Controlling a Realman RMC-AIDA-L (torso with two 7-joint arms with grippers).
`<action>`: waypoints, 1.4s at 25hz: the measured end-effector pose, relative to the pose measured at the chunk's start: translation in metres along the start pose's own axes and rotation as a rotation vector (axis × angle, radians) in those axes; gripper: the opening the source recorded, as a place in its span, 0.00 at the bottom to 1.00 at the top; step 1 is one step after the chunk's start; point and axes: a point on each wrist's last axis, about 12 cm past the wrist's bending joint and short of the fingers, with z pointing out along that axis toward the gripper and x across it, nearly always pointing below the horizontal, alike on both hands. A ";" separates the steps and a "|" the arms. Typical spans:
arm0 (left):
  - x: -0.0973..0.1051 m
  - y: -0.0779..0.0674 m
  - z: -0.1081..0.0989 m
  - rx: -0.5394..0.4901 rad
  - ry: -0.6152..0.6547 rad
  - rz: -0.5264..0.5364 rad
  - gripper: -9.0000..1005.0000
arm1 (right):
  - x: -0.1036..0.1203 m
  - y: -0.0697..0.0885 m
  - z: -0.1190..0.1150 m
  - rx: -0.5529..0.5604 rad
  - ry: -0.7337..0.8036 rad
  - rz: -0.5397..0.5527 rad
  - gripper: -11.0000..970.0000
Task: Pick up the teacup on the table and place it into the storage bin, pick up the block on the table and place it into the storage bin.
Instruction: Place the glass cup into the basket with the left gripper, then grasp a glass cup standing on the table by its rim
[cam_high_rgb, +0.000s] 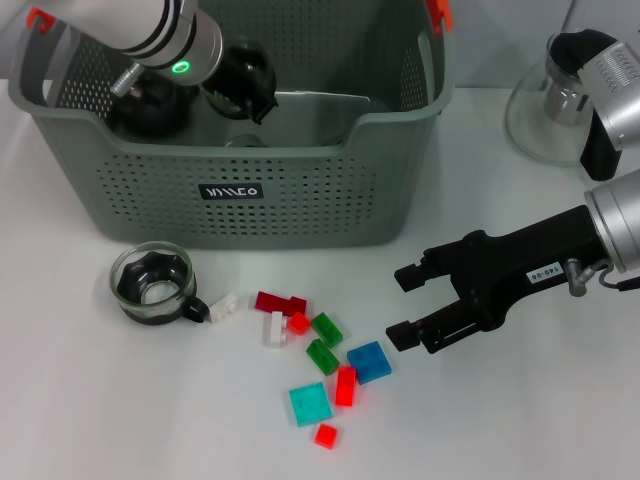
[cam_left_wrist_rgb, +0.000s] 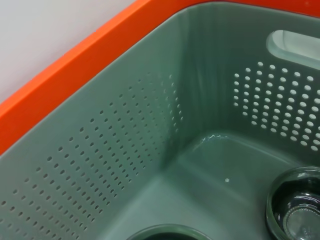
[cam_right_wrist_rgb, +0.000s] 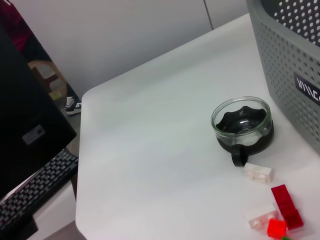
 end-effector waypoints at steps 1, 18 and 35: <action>0.000 0.000 0.000 0.000 0.000 0.001 0.07 | 0.000 0.000 0.000 0.000 0.000 0.000 0.95; -0.001 0.001 -0.001 -0.020 -0.009 0.009 0.32 | 0.000 0.000 0.000 0.000 -0.001 0.001 0.95; -0.004 0.034 -0.068 -0.130 -0.174 -0.135 0.79 | -0.001 -0.001 -0.002 0.008 -0.007 -0.015 0.95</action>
